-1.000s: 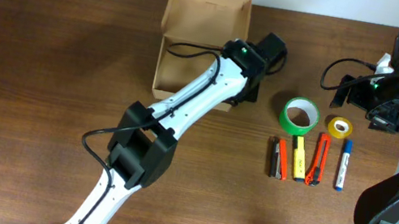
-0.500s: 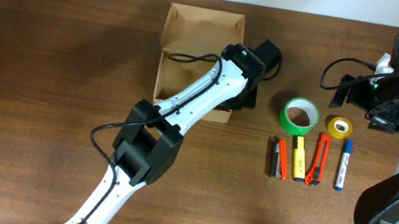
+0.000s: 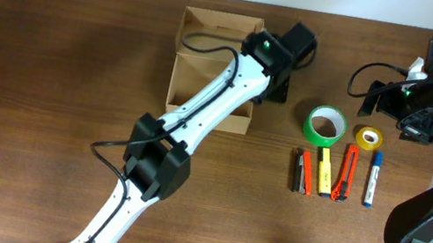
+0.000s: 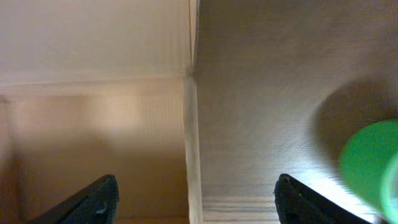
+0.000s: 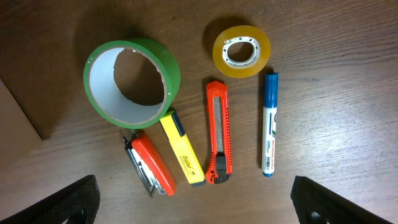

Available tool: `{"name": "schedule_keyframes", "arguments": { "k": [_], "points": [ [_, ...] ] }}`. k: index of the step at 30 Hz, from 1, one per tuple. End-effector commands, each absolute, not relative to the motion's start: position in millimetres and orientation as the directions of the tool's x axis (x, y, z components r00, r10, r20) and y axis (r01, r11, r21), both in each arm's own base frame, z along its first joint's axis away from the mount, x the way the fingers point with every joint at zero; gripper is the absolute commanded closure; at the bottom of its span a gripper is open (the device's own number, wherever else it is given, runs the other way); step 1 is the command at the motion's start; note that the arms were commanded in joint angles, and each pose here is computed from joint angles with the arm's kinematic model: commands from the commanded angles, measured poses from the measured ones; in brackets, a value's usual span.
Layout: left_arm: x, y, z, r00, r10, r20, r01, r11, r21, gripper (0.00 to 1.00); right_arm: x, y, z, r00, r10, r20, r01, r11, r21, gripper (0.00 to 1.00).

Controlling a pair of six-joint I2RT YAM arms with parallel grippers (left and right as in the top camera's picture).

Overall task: Pack container
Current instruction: 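Withdraw the left arm to the left side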

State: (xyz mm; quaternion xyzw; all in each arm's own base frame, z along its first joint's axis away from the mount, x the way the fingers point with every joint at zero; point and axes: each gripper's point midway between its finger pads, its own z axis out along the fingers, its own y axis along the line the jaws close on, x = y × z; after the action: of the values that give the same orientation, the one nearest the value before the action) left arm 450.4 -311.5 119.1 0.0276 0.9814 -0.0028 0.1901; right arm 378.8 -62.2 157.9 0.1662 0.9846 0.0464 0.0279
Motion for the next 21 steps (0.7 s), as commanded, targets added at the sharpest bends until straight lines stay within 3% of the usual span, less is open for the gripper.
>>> {"name": "schedule_keyframes", "arguments": {
  "k": [1, 3, 5, 8, 10, 12, 14, 16, 18, 21],
  "points": [
    [464, -307, 171, -0.863, 0.067, -0.500, 0.061, 0.998, 0.028, 0.20, 379, -61, 152, -0.942, 0.336, -0.021, 0.332, 0.937, 0.104, 0.01],
    [464, -304, 215, -0.819, 0.070, -0.569, 0.082, 0.997, 0.004, 0.19, 379, -61, 152, -0.942, 0.336, -0.021, 0.333, 0.937, 0.104, 0.01],
    [464, -270, 281, -0.716, 0.063, -0.695, 0.024, 0.998, 0.066, 0.18, 379, -61, 152, -0.942, 0.336, -0.020, 0.333, 0.937, 0.103, 0.01],
    [462, -163, 371, -0.584, 0.005, -0.812, -0.175, 0.976, 0.132, 0.17, 379, -62, 152, -0.960, 0.280, -0.028, 0.276, 0.956, 0.096, 0.01],
    [463, -94, 395, -0.553, -0.082, -0.829, -0.301, 0.947, 0.108, 0.17, 374, -68, 161, -0.965, 0.257, -0.049, 0.255, 0.966, 0.037, 0.01],
    [465, -9, 391, -0.606, -0.144, -0.782, -0.372, 0.920, 0.119, 0.16, 369, -63, 190, -0.966, 0.229, -0.122, 0.230, 0.973, 0.006, 0.01],
    [458, 63, 363, -0.665, -0.225, -0.712, -0.434, 0.892, 0.123, 0.05, 361, -61, 227, -0.954, 0.202, -0.221, 0.215, 0.976, -0.036, 0.01],
    [436, 135, 318, -0.706, -0.359, -0.611, -0.522, 0.846, 0.106, 0.02, 343, -56, 261, -0.933, 0.198, -0.301, 0.221, 0.974, -0.043, 0.01],
    [409, 185, 278, -0.731, -0.456, -0.508, -0.591, 0.795, 0.137, 0.00, 316, -59, 284, -0.914, 0.231, -0.333, 0.266, 0.962, -0.062, 0.01],
    [394, 215, 240, -0.772, -0.464, -0.435, -0.586, 0.784, 0.205, 0.00, 286, -58, 304, -0.904, 0.233, -0.359, 0.275, 0.959, -0.070, 0.01]
  ]
}}
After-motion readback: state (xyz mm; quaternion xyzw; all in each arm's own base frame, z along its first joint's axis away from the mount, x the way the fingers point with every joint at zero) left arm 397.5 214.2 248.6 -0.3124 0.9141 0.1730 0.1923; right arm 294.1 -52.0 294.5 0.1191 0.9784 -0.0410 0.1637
